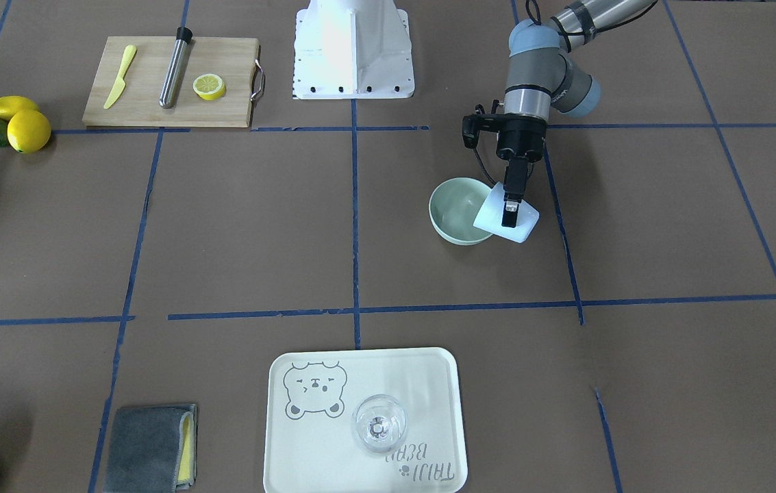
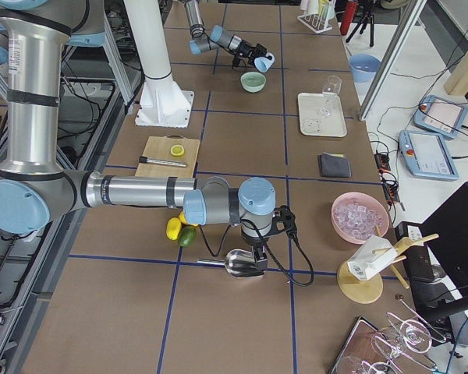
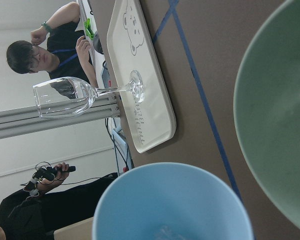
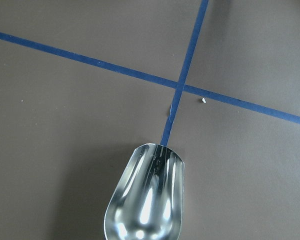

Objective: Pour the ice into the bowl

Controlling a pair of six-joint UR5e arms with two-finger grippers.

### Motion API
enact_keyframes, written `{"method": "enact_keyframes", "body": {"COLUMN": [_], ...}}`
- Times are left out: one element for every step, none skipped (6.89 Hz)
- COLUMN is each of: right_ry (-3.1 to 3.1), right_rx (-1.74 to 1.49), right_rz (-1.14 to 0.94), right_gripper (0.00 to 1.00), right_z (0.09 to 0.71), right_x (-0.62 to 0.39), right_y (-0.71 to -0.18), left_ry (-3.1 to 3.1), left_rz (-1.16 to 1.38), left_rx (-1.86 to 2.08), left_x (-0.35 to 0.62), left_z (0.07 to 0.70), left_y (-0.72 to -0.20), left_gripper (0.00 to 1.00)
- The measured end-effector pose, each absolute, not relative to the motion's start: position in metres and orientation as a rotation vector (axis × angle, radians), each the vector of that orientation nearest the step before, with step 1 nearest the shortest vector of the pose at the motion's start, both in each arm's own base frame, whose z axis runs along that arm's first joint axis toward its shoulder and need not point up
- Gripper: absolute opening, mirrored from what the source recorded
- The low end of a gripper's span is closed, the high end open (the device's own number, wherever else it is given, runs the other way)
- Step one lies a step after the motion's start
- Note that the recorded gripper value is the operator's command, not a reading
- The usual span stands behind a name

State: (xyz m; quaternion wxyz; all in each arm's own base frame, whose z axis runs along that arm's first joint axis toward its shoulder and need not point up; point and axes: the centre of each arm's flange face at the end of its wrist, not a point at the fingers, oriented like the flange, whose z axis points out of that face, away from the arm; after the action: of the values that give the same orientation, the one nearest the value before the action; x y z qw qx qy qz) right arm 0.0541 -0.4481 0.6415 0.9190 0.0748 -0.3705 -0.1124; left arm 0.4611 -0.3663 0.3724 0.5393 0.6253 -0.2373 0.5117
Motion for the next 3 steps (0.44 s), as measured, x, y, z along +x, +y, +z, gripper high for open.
{"method": "enact_keyframes", "body": {"right_ry": [-0.763,-0.763,-0.763], "right_rx": [0.152,0.152,0.151], "right_rz": [-0.230,-0.230,-0.230], "right_gripper": [1.00,1.00,1.00], "right_z": [0.6423,0.6424,0.6426], "right_x": [0.0540,0.0540,0.0540], "right_y": [-0.4470,-0.4466,-0.4464], "left_ry": [-0.586,-0.607,-0.624], "left_rz": [1.235,1.254,1.269], "left_rx": [1.485,1.483,1.483], "left_x": [0.4605,0.4600,0.4594], "left_z": [0.3716,0.3705,0.3692], "left_y": [-0.3664,-0.3663,-0.3662], "left_gripper": [0.00,0.00,0.00]}}
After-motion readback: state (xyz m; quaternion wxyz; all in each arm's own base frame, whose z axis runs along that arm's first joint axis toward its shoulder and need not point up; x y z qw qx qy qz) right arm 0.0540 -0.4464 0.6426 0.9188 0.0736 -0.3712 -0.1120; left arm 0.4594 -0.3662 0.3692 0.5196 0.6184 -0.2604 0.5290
